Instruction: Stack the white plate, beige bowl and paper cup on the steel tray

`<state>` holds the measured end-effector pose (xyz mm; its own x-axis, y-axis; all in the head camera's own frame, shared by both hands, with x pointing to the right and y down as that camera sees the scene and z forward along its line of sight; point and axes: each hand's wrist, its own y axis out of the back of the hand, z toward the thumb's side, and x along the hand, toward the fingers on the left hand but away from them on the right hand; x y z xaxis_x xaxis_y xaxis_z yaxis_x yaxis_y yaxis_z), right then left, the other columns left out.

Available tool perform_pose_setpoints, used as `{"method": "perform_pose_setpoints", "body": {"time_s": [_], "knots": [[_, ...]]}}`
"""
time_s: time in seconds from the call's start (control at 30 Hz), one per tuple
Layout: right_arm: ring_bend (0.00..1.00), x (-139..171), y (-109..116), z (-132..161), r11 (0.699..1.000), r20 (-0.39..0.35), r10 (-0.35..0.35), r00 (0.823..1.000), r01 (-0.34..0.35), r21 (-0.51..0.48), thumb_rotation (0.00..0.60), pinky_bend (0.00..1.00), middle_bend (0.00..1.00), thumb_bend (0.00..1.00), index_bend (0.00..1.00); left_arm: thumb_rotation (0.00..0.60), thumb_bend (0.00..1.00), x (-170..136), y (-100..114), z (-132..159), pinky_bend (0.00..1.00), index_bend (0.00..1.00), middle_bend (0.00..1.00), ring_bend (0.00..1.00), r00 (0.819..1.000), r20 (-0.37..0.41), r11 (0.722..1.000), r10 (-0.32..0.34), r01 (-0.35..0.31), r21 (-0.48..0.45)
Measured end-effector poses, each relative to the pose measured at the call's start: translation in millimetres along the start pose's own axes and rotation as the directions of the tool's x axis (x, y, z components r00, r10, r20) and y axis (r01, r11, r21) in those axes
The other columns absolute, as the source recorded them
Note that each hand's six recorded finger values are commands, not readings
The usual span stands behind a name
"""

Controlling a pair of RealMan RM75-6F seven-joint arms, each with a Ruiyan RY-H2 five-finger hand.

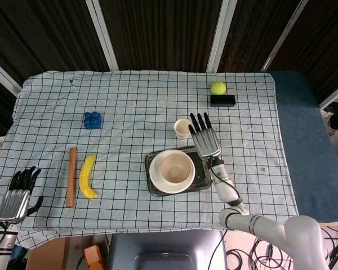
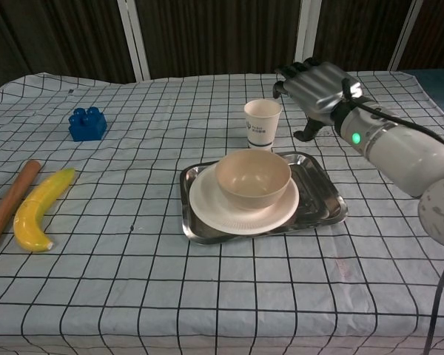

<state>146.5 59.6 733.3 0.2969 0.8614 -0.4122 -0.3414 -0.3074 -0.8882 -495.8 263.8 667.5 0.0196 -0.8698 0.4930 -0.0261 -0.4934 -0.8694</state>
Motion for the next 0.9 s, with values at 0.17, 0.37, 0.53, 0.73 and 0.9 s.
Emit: {"method": "perform_pose_setpoints", "body": {"time_s": [0.17, 0.37, 0.53, 0.73, 0.9], "knots": [[0.00, -12.6, -4.9, 20.7, 1.000, 0.008, 0.014, 1.000, -0.014, -0.013, 0.600, 0.00, 0.00, 0.20, 0.27, 0.600, 0.39, -0.5, 2.6, -4.5, 0.00, 0.00, 0.00, 0.00, 1.000, -0.010, 1.000, 0.006, -0.006, -0.003], [0.00, -18.5, -7.7, 35.5, 0.999, 0.003, 0.025, 1.000, -0.025, -0.036, 0.600, 0.00, 0.00, 0.26, 0.35, 0.600, 0.39, -1.3, 4.0, -6.3, 0.00, 0.00, 0.00, 0.00, 1.000, -0.012, 1.000, 0.009, -0.009, -0.006], [0.00, -19.6, -11.2, 36.1, 0.999, 0.013, 0.033, 0.999, -0.033, -0.027, 0.600, 0.00, 0.00, 0.29, 0.44, 0.600, 0.39, -4.0, 5.5, -8.1, 0.00, 0.00, 0.00, 0.00, 1.000, -0.016, 1.000, 0.015, -0.015, -0.010], [0.00, -23.7, -15.5, 29.8, 0.999, 0.050, 0.042, 0.998, -0.042, -0.010, 0.600, 0.00, 0.00, 0.34, 0.50, 0.600, 0.39, -6.3, 8.1, -8.7, 0.00, 0.00, 0.00, 0.00, 1.000, -0.014, 1.000, 0.024, -0.024, -0.009], [0.00, -25.5, -17.6, 26.9, 0.999, 0.063, 0.047, 0.997, -0.047, -0.011, 0.600, 0.00, 0.00, 0.38, 0.52, 0.600, 0.39, -6.5, 9.0, -8.2, 0.00, 0.00, 0.00, 0.00, 1.000, -0.012, 1.000, 0.026, -0.026, -0.009]]}}
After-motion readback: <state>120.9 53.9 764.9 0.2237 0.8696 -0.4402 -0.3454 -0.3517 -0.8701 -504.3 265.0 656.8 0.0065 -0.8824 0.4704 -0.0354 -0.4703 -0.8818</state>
